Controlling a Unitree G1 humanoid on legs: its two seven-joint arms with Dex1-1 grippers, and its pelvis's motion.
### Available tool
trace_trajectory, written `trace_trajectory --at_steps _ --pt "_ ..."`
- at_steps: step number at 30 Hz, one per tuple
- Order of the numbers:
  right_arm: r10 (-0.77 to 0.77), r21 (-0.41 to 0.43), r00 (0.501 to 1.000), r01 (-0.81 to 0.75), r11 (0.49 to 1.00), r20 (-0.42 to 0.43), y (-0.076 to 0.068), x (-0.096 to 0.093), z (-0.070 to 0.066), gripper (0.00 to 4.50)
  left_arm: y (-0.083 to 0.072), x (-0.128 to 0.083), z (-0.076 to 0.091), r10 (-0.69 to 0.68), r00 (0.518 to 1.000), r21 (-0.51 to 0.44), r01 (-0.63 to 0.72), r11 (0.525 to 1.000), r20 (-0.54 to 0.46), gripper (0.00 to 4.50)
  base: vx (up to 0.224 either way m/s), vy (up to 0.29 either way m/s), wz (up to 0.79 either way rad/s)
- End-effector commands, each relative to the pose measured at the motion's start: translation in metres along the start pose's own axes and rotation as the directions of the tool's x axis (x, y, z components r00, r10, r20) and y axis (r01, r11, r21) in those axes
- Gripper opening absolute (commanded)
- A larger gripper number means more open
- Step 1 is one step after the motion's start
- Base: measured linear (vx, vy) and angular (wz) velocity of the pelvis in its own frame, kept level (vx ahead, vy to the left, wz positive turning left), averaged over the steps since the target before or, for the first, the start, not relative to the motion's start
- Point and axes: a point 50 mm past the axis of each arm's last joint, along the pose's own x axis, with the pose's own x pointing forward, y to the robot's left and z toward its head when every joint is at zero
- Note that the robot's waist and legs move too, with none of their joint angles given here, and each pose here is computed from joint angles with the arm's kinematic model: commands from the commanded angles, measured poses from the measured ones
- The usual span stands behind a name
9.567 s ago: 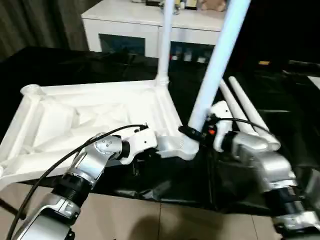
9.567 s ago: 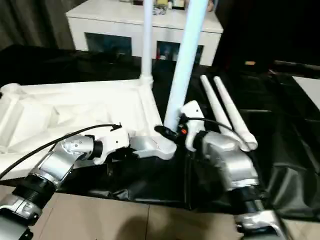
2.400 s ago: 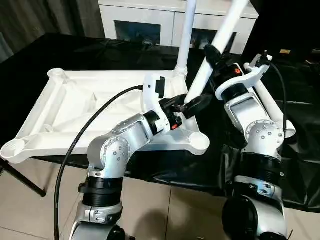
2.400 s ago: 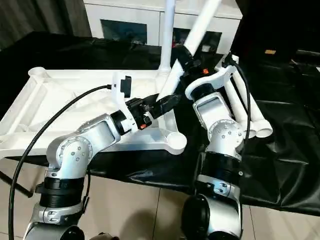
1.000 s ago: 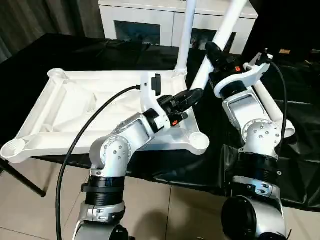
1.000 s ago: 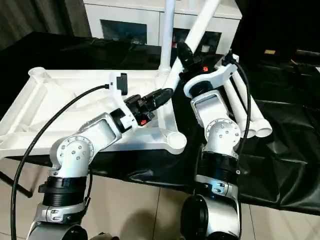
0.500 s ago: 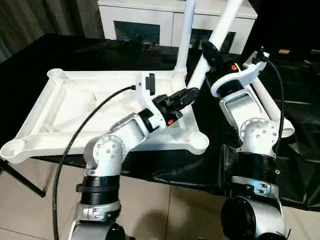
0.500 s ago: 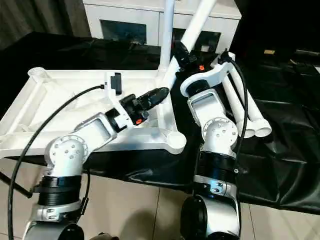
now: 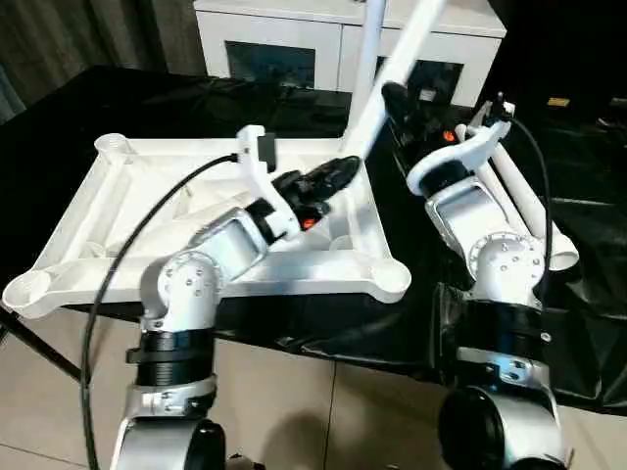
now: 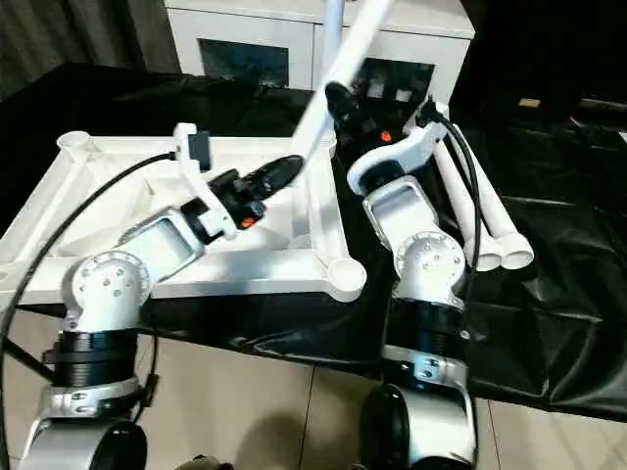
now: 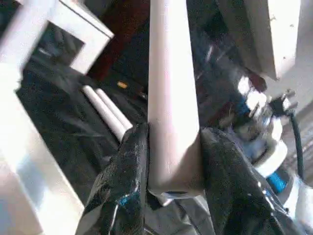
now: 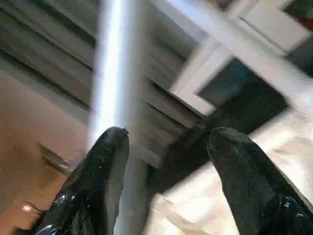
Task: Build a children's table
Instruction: Pick table leg
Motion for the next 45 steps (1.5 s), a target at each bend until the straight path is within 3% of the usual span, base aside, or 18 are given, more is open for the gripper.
trace_trajectory --at_steps 1,7,10,11,12,14,15,16,17,19,20,21,22,23,27,32,38,45 --pt "0.003 -0.014 1.000 -0.003 1.000 0.006 -0.003 -0.008 0.009 2.82 -0.004 0.002 0.016 -0.033 0.999 0.042 0.032 0.999 0.040 1.35 0.000 0.000 0.00" --pt "-0.004 -0.069 1.000 0.004 0.998 0.001 -0.015 -0.026 0.026 2.82 0.008 -0.006 0.026 -0.003 1.000 0.102 0.001 0.995 0.021 1.35 0.000 0.000 0.00" --pt "-0.006 -0.357 1.000 0.001 0.934 -0.015 -0.016 -0.031 0.039 3.00 0.016 -0.013 0.031 0.022 0.999 0.185 -0.017 0.983 -0.025 1.35 0.000 0.000 0.00" --pt "-0.008 -0.583 0.999 -0.015 0.812 -0.037 -0.013 -0.030 0.045 3.19 0.021 -0.017 0.031 0.048 0.996 0.257 -0.028 0.966 -0.071 1.35 0.000 0.000 0.00" --pt "-0.008 -0.667 0.999 -0.027 0.744 -0.050 -0.012 -0.029 0.046 3.19 0.023 -0.018 0.030 0.061 0.994 0.289 -0.032 0.957 -0.092 1.35 0.000 0.000 0.00" --pt "-0.030 -0.908 0.996 -0.063 0.413 -0.083 -0.009 -0.024 0.051 3.38 0.029 -0.023 0.030 0.100 0.984 0.385 -0.037 0.922 -0.144 1.35 0.000 0.000 0.00" --pt "-0.032 -0.921 0.996 -0.067 0.383 -0.086 -0.009 -0.024 0.051 3.53 0.030 -0.023 0.030 0.103 0.984 0.391 -0.037 0.920 -0.148 1.35 0.000 0.000 0.00" --pt "-0.041 -0.966 0.993 -0.094 0.241 -0.107 -0.008 -0.023 0.052 3.53 0.032 -0.025 0.031 0.117 0.981 0.423 -0.040 0.905 -0.158 1.35 0.000 0.000 0.00" --pt "-0.073 -0.989 0.989 -0.132 -0.062 -0.128 -0.011 -0.020 0.054 3.65 0.031 -0.029 0.032 0.128 0.968 0.547 0.012 0.837 -0.217 1.35 0.000 0.000 0.00" --pt "-0.090 -0.971 0.988 -0.141 -0.195 -0.125 -0.013 -0.019 0.058 3.81 0.030 -0.033 0.033 0.135 0.956 0.621 0.060 0.782 -0.262 1.35 0.000 0.000 0.00" --pt "-0.090 -0.971 0.988 -0.141 -0.195 -0.125 -0.013 -0.019 0.058 3.92 0.030 -0.033 0.033 0.135 0.956 0.621 0.060 0.782 -0.262 1.35 0.000 0.000 0.00" --pt "-0.107 -0.933 0.990 -0.119 -0.339 -0.087 -0.017 -0.017 0.062 4.01 0.027 -0.037 0.035 0.125 0.943 0.701 0.135 0.700 -0.308 1.35 0.000 0.000 0.00" --pt "-0.112 -0.920 0.990 -0.119 -0.374 -0.083 -0.018 -0.017 0.063 4.01 0.025 -0.038 0.035 0.119 0.940 0.714 0.156 0.682 -0.319 1.35 0.000 0.000 0.00" --pt "-0.124 -0.862 0.989 -0.131 -0.489 -0.080 -0.023 -0.017 0.063 4.15 0.022 -0.041 0.037 0.115 0.928 0.753 0.211 0.623 -0.355 1.35 0.000 0.000 0.00" --pt "-0.145 -0.763 0.986 -0.156 -0.627 -0.082 -0.033 -0.015 0.067 4.40 0.023 -0.044 0.042 0.140 0.918 0.806 0.243 0.540 -0.370 1.34 0.000 0.000 0.00" --pt "-0.181 -0.670 0.982 -0.171 -0.722 -0.055 -0.046 -0.013 0.072 4.40 0.019 -0.047 0.047 0.145 0.901 0.845 0.312 0.435 -0.408 1.34 0.000 0.000 0.00" --pt "-0.148 -0.654 0.989 -0.130 -0.745 -0.028 -0.047 -0.010 0.077 4.40 0.018 -0.051 0.049 0.175 0.874 0.852 0.367 0.373 -0.454 1.34 0.000 0.000 0.00" --pt "-0.243 -0.621 0.970 -0.206 -0.756 -0.027 -0.068 -0.013 0.081 4.40 0.019 -0.051 0.057 0.180 0.882 0.873 0.365 0.325 -0.436 1.34 0.000 0.000 0.00"
